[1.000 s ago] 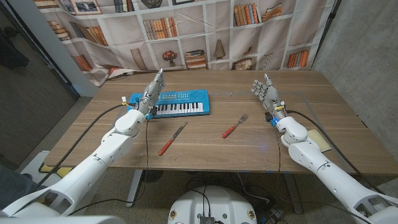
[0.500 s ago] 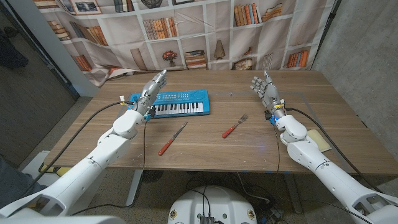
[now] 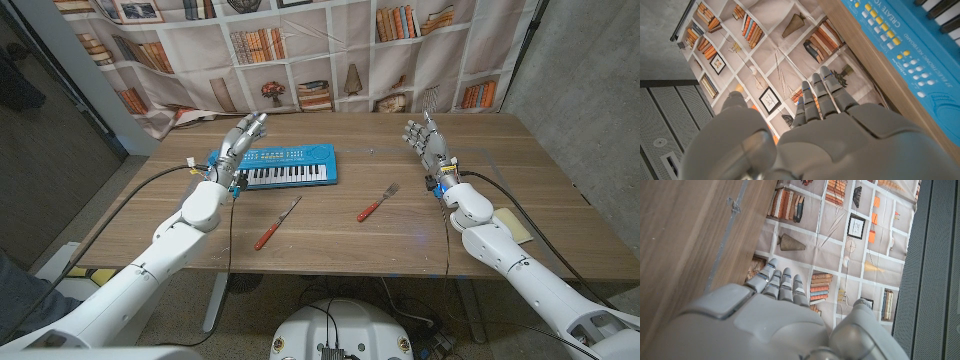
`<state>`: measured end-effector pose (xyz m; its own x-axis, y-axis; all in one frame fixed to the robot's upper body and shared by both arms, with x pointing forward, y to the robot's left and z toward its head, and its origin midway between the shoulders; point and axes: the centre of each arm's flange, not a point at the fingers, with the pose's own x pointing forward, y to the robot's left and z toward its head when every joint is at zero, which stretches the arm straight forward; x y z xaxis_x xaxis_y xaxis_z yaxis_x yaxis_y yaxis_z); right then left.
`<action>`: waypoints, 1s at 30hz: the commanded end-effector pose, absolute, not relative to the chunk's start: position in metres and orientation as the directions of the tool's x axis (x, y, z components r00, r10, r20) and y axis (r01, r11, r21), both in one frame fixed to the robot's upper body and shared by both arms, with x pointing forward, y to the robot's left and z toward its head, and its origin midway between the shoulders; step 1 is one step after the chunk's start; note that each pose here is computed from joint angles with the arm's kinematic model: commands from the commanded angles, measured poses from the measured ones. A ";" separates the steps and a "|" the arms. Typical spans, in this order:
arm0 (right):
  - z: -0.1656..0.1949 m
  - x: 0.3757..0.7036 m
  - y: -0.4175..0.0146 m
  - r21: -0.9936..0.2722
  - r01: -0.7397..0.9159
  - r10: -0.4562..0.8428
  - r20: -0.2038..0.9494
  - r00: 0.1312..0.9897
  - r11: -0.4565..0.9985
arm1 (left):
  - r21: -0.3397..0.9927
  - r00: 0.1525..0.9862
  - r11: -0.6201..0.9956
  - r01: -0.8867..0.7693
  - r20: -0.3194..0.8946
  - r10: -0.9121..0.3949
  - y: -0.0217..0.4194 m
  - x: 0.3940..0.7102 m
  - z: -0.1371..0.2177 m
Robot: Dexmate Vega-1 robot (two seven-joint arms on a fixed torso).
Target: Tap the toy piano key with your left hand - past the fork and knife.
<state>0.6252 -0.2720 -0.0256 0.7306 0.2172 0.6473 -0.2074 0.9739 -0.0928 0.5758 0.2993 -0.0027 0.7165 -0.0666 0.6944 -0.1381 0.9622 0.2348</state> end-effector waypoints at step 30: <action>-0.035 0.632 -0.266 -0.076 -0.216 0.213 0.639 0.739 0.973 | 0.210 0.595 0.818 -0.535 0.782 0.188 0.291 0.530 -0.004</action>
